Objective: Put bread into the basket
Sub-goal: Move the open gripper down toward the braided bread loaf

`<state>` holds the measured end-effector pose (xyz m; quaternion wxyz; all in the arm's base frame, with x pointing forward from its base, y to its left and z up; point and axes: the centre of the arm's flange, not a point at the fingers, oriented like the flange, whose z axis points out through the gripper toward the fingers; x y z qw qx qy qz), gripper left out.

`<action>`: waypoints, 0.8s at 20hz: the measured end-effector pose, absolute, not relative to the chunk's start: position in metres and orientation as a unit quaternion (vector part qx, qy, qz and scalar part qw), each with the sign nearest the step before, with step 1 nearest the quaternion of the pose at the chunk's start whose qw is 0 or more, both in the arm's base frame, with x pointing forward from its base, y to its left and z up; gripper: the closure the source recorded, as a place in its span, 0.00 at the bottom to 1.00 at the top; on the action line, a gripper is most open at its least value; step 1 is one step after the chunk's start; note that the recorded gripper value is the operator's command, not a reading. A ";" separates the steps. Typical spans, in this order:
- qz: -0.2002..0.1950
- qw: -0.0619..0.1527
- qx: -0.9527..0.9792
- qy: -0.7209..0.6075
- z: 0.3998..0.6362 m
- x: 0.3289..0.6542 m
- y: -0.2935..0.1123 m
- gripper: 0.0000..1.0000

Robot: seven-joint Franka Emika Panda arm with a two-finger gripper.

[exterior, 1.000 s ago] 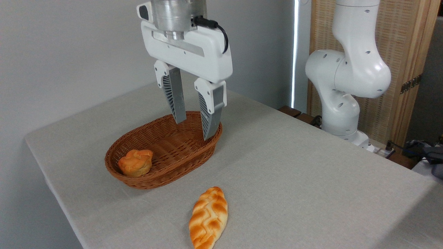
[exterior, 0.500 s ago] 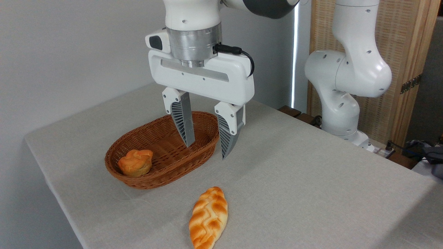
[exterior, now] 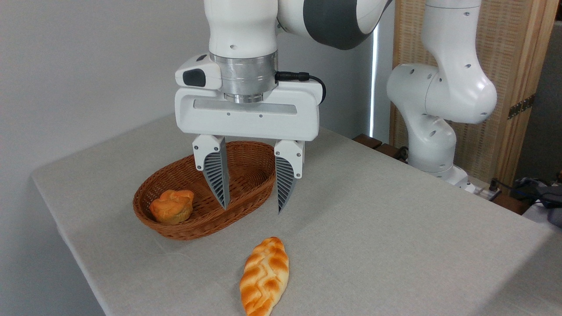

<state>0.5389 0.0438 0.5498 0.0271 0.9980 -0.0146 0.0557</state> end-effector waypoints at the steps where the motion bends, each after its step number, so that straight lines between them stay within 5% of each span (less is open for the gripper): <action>1: 0.052 0.028 0.998 0.000 0.546 0.538 0.044 0.00; 11: 0.021 0.033 0.993 0.111 0.454 0.524 0.025 0.00; 16: 0.035 0.033 0.991 0.122 0.438 0.524 0.016 0.00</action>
